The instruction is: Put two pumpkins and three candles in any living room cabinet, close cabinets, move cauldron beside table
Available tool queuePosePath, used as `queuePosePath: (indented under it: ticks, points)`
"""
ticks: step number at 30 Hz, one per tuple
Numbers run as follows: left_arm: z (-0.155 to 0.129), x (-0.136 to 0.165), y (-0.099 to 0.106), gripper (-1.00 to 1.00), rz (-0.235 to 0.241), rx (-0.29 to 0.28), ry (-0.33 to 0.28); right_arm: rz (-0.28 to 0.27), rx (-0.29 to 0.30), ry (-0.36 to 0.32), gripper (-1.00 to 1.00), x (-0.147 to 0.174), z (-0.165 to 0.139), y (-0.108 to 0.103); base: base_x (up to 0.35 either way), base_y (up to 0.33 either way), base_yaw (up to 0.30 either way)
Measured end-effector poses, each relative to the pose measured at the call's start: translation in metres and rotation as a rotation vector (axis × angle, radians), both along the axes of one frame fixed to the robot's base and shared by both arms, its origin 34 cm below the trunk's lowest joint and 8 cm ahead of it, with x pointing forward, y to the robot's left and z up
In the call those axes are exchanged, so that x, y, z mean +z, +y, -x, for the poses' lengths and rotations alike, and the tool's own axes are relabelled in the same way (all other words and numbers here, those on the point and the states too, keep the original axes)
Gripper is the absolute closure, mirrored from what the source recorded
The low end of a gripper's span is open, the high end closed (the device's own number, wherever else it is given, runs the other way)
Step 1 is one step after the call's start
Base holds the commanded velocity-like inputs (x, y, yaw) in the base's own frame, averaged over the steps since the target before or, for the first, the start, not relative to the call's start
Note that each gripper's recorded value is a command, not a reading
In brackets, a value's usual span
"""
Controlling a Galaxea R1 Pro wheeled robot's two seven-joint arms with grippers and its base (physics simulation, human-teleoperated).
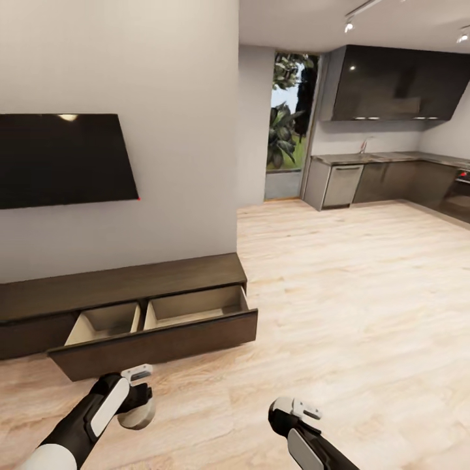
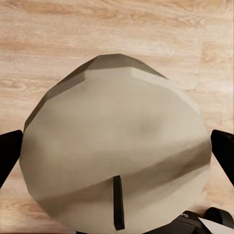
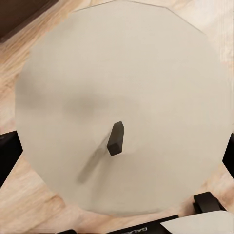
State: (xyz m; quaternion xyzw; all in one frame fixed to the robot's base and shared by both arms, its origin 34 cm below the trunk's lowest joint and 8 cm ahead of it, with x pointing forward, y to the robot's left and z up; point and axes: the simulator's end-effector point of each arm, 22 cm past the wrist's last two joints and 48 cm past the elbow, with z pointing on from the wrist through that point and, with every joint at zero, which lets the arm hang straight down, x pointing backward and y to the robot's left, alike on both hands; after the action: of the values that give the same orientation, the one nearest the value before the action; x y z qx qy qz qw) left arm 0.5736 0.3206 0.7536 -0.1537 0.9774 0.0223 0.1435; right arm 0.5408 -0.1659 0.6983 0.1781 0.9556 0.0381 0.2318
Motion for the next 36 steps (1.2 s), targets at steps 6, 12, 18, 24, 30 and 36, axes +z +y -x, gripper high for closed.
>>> queuePosePath:
  ticks: [6,12,18,24,30,36]
  points:
    - [-0.004,0.01,-0.001,1.0,0.002,-0.004,-0.019,0.003,0.006,-0.002,1.0,0.005,0.002,0.0,0.0,0.0,0.292]
    - [-0.002,0.015,-0.003,1.0,0.005,-0.005,-0.021,0.003,0.007,-0.002,1.0,0.009,0.004,0.0,0.0,0.0,0.292]
    - [0.001,0.018,-0.006,1.0,0.009,-0.007,-0.018,0.006,0.008,-0.003,1.0,0.013,0.007,-0.001,0.0,0.0,0.235]
    - [0.003,0.02,-0.009,1.0,0.012,-0.009,-0.017,0.003,0.008,-0.003,1.0,0.016,0.008,0.0,0.0,0.0,0.03]
    - [0.003,0.02,-0.011,1.0,0.014,-0.011,-0.016,0.0,0.009,-0.012,1.0,0.018,0.006,0.0,0.0,0.0,0.002]
    - [0.001,0.022,-0.011,1.0,0.014,-0.016,-0.025,-0.001,0.009,-0.016,1.0,0.019,0.005,0.0,0.0,0.004,0.0]
